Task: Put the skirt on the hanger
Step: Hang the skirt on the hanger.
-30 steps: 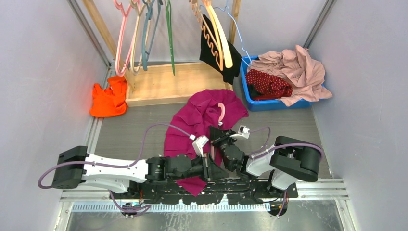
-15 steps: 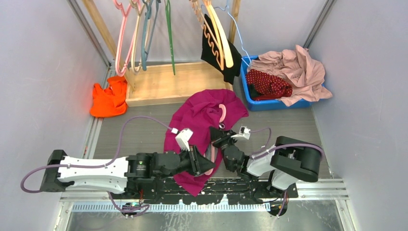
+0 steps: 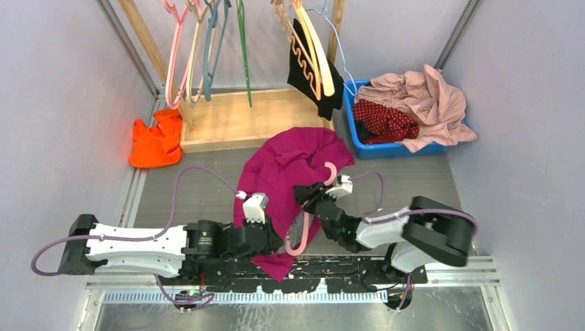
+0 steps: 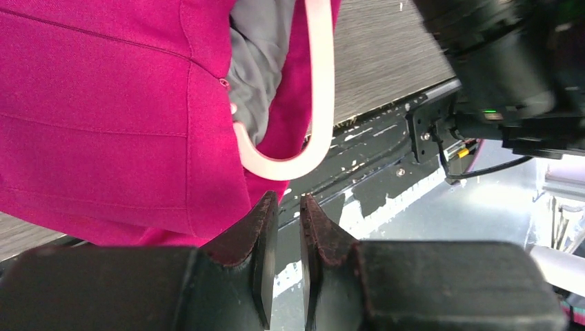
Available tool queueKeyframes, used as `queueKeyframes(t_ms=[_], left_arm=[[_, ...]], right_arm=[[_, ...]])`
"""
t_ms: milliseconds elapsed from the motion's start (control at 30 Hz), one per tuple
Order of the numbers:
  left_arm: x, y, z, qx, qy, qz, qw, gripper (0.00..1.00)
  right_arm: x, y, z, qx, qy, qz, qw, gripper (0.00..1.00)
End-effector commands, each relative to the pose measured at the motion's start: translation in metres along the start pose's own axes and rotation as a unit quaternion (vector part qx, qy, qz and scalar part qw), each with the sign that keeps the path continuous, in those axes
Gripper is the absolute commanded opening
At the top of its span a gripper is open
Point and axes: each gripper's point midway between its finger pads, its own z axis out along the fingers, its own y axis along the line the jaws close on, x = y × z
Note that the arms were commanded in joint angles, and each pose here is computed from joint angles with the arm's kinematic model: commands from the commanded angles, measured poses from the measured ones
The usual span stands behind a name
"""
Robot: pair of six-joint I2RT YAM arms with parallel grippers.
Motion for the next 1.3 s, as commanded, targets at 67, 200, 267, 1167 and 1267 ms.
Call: queueKeyframes(t_ms=[67, 200, 267, 1167, 1267], left_arm=[[-0.011, -0.009, 0.001, -0.006, -0.019, 0.012, 1.000, 0.19], [-0.009, -0.013, 0.005, -0.005, -0.015, 0.017, 1.000, 0.19], [-0.009, -0.014, 0.005, -0.002, -0.014, 0.018, 1.000, 0.19], [-0.013, -0.007, 0.002, -0.001, -0.021, 0.019, 1.000, 0.19], [-0.012, -0.005, 0.002, -0.003, -0.020, 0.018, 1.000, 0.19]], right_arm=[[0.004, -0.007, -0.031, 0.088, 0.132, -0.115, 0.981, 0.63], [-0.007, -0.004, -0.060, 0.107, 0.203, -0.196, 0.954, 0.69], [-0.015, -0.001, -0.073, 0.114, 0.234, -0.230, 0.938, 0.72], [-0.040, -0.037, -0.005, 0.165, 0.337, -0.312, 0.873, 0.64], [-0.038, -0.037, 0.004, 0.150, 0.345, -0.315, 0.872, 0.66]])
